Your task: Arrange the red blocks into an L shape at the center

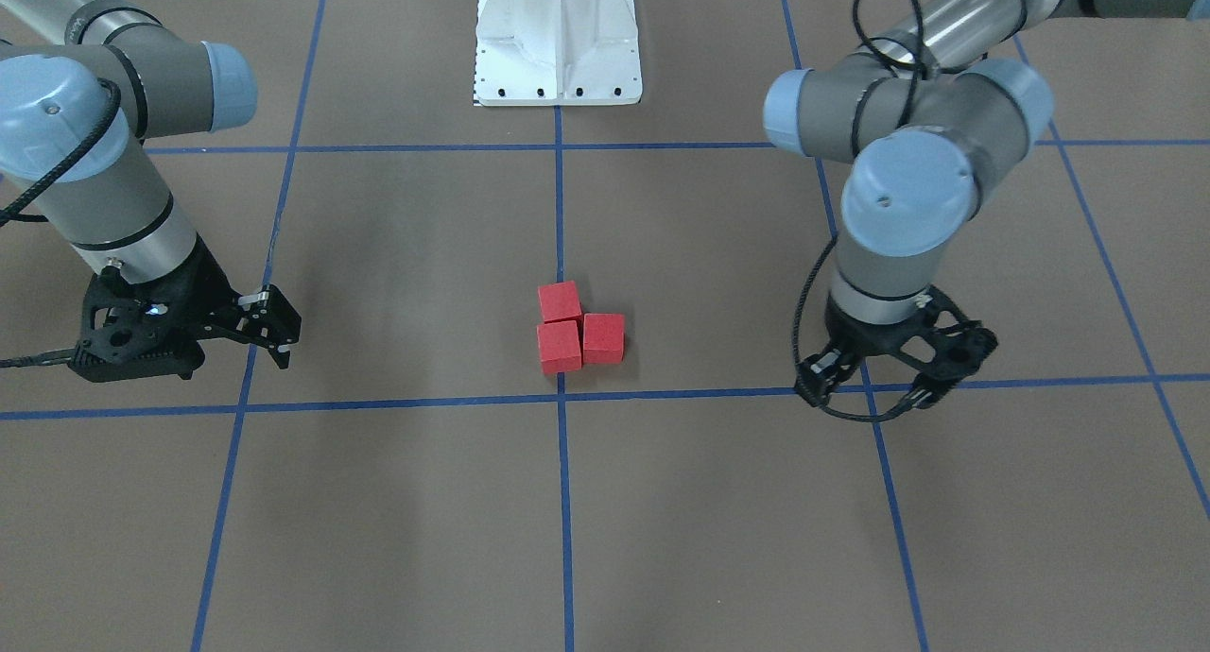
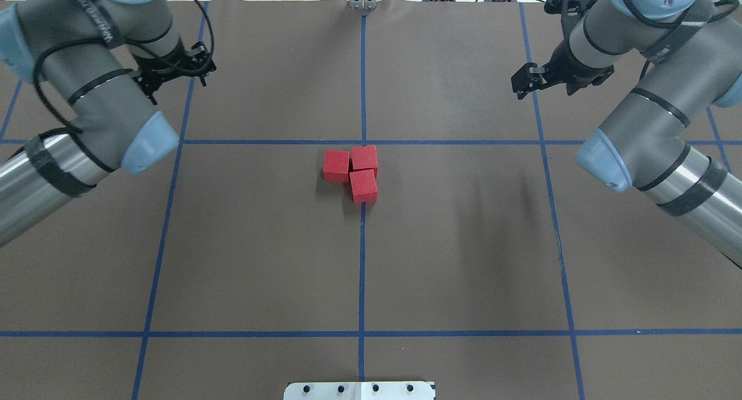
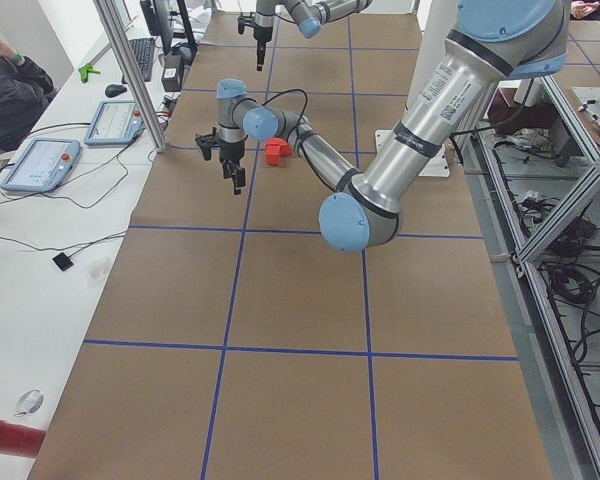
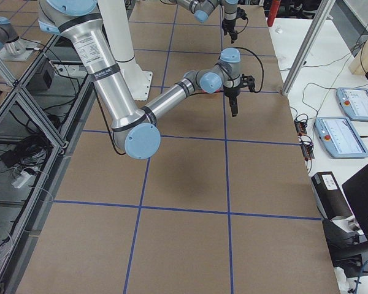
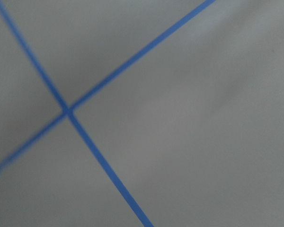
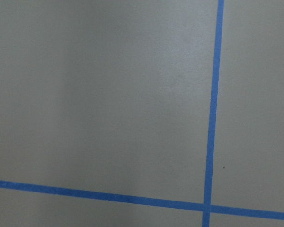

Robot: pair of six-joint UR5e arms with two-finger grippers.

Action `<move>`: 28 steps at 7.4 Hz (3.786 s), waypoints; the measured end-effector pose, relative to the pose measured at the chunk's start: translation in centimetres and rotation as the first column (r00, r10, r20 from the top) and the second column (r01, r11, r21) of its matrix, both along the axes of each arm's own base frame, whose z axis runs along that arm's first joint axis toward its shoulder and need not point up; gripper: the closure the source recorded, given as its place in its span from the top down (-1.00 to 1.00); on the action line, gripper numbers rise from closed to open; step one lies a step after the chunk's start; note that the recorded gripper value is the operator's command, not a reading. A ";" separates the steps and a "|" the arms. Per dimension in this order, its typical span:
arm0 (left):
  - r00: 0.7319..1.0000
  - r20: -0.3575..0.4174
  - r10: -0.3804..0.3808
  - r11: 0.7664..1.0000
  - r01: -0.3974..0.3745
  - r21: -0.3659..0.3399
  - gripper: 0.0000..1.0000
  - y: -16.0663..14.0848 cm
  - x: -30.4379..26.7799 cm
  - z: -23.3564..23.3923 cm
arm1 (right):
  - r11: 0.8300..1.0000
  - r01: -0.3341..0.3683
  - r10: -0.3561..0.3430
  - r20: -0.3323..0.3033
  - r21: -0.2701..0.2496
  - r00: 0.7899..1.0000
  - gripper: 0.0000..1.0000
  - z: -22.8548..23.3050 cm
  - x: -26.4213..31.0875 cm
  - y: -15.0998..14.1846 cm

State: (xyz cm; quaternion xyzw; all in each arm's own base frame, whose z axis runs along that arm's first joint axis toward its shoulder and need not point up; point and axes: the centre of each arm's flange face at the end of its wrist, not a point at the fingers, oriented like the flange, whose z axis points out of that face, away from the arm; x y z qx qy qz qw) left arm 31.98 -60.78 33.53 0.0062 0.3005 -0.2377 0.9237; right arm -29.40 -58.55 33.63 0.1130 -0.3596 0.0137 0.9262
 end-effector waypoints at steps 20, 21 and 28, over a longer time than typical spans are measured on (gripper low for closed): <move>0.903 0.011 0.429 0.860 -0.412 0.300 0.99 12.3 -38.3 30.5 | 0.973 0.020 -0.001 0.079 -0.229 0.997 0.98 27.5 34.1 5.7; 0.902 -0.018 0.432 0.865 -0.409 0.291 0.99 12.5 -38.1 30.6 | 0.972 0.013 0.005 0.078 -0.233 0.997 0.98 27.4 34.5 5.8; 0.900 -0.048 0.433 0.873 -0.406 0.268 0.99 12.8 -38.0 31.0 | 0.974 0.055 -0.050 0.025 -0.218 0.998 0.98 28.3 33.8 6.0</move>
